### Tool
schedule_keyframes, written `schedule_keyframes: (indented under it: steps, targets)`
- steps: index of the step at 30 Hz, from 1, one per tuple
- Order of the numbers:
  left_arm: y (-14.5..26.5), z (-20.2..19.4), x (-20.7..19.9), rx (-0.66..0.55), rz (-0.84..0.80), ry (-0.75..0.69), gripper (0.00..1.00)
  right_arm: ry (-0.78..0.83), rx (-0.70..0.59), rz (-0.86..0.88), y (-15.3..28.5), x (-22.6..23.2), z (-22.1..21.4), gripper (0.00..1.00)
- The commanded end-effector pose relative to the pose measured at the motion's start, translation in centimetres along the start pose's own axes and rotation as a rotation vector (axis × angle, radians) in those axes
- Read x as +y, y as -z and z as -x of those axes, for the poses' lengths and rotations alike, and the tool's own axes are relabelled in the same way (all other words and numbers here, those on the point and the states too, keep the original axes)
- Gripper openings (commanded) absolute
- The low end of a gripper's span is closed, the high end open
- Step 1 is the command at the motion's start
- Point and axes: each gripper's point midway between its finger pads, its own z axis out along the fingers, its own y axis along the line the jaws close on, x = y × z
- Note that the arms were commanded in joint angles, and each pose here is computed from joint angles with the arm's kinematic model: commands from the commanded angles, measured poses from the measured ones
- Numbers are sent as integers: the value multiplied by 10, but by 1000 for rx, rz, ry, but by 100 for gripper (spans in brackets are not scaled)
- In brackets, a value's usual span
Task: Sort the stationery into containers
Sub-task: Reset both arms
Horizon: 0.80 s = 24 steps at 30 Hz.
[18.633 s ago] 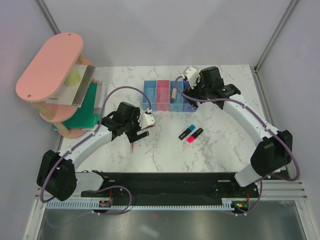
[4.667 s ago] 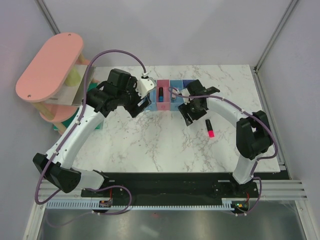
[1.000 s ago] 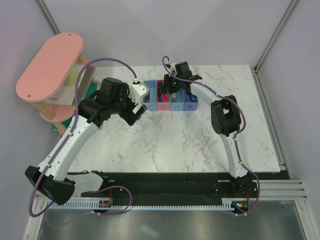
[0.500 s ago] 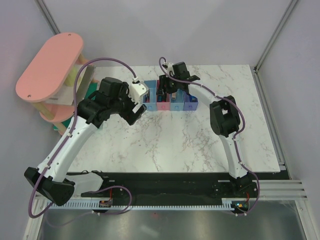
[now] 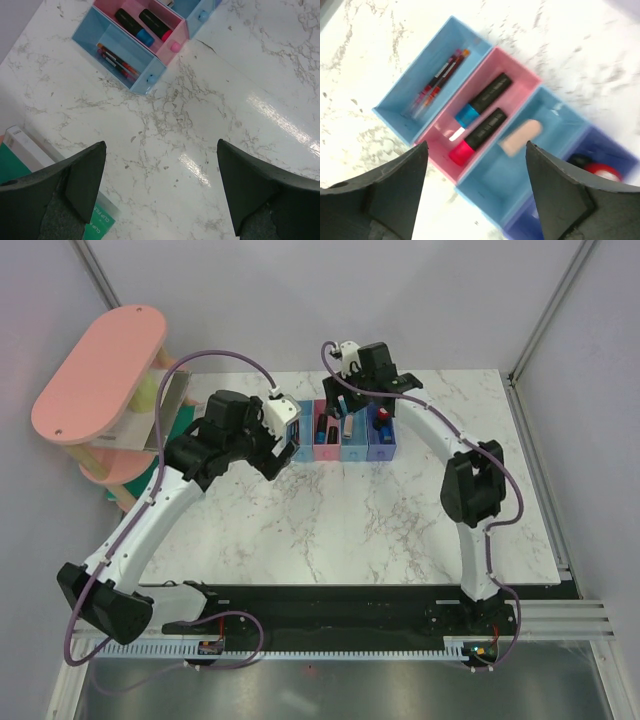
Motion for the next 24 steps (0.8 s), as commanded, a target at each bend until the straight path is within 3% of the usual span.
schedule_keyframes:
  steps: [1, 2, 11, 24]
  targets:
    - [-23, 11, 11, -43, 28, 37, 98, 211, -21, -142, 70, -16, 28, 89]
    - [-29, 8, 13, -32, 31, 44, 98, 210, 13, -181, 74, -26, 16, 98]
    - [-36, 2, 23, -80, -37, 283, 100, 93, 120, -220, 148, -39, -28, 98]
    - [-13, -13, 48, -190, -5, 316, 100, -42, 98, -116, 232, -93, -75, 98]
